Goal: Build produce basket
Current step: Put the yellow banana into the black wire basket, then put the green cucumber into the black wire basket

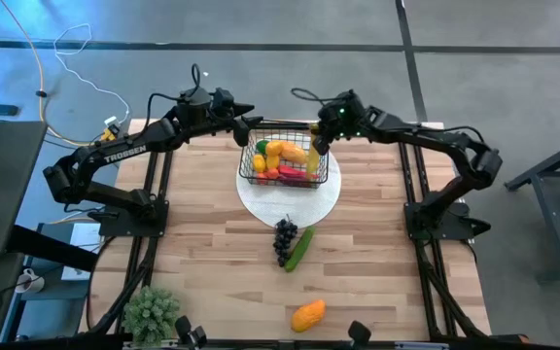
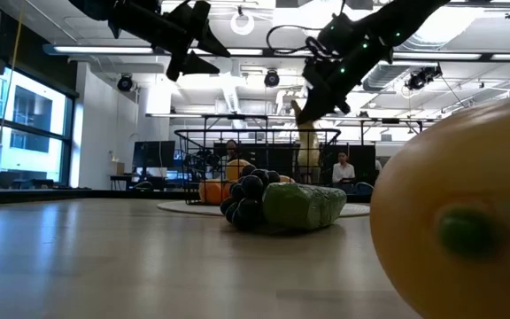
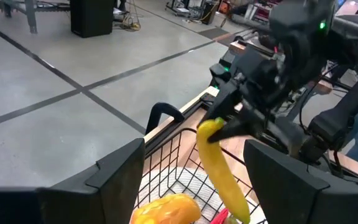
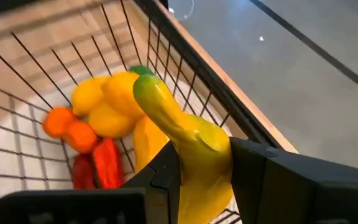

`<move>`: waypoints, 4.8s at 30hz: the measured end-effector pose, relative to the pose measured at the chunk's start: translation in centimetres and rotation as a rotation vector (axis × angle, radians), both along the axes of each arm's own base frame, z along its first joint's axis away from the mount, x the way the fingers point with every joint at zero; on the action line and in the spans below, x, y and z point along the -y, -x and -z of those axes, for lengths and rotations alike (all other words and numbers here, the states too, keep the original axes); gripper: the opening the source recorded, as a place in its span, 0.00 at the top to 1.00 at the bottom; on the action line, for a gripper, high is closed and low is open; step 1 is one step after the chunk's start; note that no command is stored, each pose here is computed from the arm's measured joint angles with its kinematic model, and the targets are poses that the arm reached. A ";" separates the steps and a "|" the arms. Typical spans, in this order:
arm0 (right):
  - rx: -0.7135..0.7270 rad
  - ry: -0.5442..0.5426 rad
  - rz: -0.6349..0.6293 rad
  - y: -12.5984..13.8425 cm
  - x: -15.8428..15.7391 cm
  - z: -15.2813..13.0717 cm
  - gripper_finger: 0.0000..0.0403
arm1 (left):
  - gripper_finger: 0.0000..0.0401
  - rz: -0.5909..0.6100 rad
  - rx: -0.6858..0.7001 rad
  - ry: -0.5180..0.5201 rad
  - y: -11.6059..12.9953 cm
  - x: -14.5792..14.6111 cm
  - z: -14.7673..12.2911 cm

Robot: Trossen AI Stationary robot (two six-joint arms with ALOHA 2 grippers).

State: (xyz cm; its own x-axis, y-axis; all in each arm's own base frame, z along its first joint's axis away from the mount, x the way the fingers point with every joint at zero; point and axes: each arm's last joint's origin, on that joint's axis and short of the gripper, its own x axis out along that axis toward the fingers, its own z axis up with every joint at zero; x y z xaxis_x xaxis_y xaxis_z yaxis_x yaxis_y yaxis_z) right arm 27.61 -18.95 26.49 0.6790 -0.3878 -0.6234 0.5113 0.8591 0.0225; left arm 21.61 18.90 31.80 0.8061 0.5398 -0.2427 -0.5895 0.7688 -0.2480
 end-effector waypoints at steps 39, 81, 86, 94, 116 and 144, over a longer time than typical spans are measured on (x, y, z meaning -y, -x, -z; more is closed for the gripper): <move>-0.188 -0.157 0.237 -1.9 -2.3 -2.5 0.51 | 0.34 0.014 -0.086 0.022 1.5 1.4 -0.4; -0.157 -0.728 0.461 -5.0 -22.3 -2.6 0.46 | 0.34 0.258 -0.397 0.246 1.4 10.0 1.2; -0.162 -0.787 0.569 -5.3 -23.9 -1.5 0.43 | 0.34 0.230 -0.444 0.229 1.4 10.5 1.4; -0.200 -0.824 0.692 -6.4 -25.8 1.2 0.43 | 0.34 0.248 -0.464 0.217 1.2 11.3 1.5; -0.275 -0.908 0.854 -9.7 -27.4 8.4 0.43 | 0.34 0.269 -0.544 0.132 1.2 11.9 1.7; -0.307 -0.945 0.946 -10.2 -27.5 10.2 0.80 | 0.34 0.255 -0.619 0.009 1.4 11.4 1.7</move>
State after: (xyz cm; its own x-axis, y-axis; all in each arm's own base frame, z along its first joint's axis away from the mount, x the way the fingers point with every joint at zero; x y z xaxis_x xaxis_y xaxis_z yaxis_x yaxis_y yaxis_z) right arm 37.77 8.55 16.27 0.1836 0.0309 -0.9825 0.9789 -0.0965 0.1798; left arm 20.20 7.52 30.06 0.6185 0.3462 -0.7054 -0.4250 0.9024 0.0702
